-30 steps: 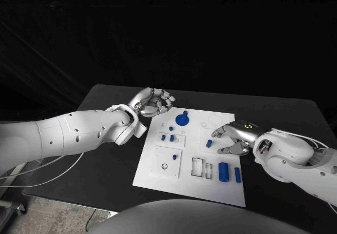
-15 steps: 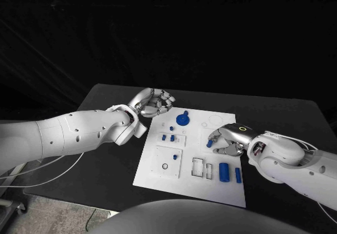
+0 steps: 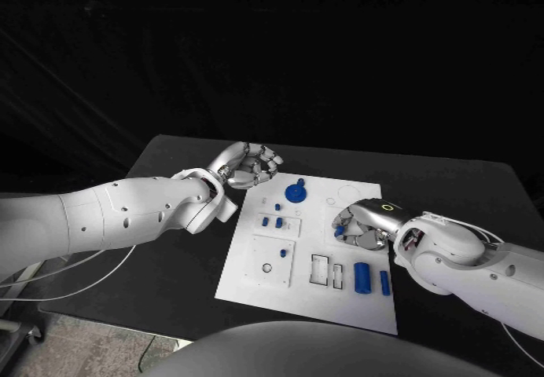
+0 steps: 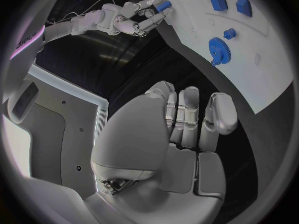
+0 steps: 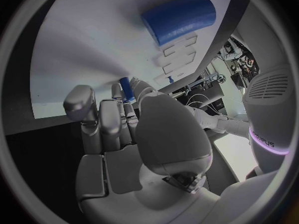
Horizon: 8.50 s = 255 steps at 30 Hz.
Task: Assemble the parts on the task board
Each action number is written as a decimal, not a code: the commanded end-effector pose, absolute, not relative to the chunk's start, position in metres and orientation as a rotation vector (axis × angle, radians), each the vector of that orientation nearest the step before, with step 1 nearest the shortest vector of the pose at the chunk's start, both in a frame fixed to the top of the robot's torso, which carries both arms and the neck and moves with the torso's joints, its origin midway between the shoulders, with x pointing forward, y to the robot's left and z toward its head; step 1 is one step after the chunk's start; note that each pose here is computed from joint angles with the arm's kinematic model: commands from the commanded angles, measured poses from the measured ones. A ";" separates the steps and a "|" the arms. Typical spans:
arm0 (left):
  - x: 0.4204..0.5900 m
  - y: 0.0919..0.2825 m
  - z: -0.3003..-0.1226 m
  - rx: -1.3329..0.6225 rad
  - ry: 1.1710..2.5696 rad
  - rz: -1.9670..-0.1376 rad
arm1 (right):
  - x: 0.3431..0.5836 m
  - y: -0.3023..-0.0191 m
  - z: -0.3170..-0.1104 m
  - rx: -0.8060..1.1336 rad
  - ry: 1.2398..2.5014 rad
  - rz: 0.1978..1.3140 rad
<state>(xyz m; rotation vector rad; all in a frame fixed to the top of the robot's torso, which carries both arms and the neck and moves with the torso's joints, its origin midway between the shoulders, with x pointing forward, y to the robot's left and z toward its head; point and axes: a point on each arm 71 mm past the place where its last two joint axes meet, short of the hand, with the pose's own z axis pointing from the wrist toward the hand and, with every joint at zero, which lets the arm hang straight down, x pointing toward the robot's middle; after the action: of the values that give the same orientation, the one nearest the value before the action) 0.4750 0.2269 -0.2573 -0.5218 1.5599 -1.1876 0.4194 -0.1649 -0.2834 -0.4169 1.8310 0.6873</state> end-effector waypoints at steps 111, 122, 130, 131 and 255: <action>0.473 0.211 -0.263 -0.527 1.615 -1.222 | 0.352 0.001 -0.272 -0.980 1.732 0.844; 0.473 0.212 -0.264 -0.530 1.620 -1.219 | 0.354 -0.001 -0.273 -0.979 1.735 0.823; 0.474 0.211 -0.265 -0.532 1.624 -1.218 | 0.355 -0.002 -0.273 -0.963 1.734 0.818; 0.474 0.211 -0.265 -0.532 1.625 -1.218 | 0.356 -0.002 -0.273 -0.959 1.735 0.819; 0.470 0.224 -0.274 -0.559 1.662 -1.195 | 0.368 -0.205 -0.284 -0.101 2.278 0.284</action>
<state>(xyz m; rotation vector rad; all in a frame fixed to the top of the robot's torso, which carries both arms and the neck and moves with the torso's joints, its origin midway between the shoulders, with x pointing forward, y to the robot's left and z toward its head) 0.4707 0.2258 -0.2742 -0.5632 1.6503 -1.1780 0.3687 -0.2044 -0.2824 -0.0707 2.2703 0.3163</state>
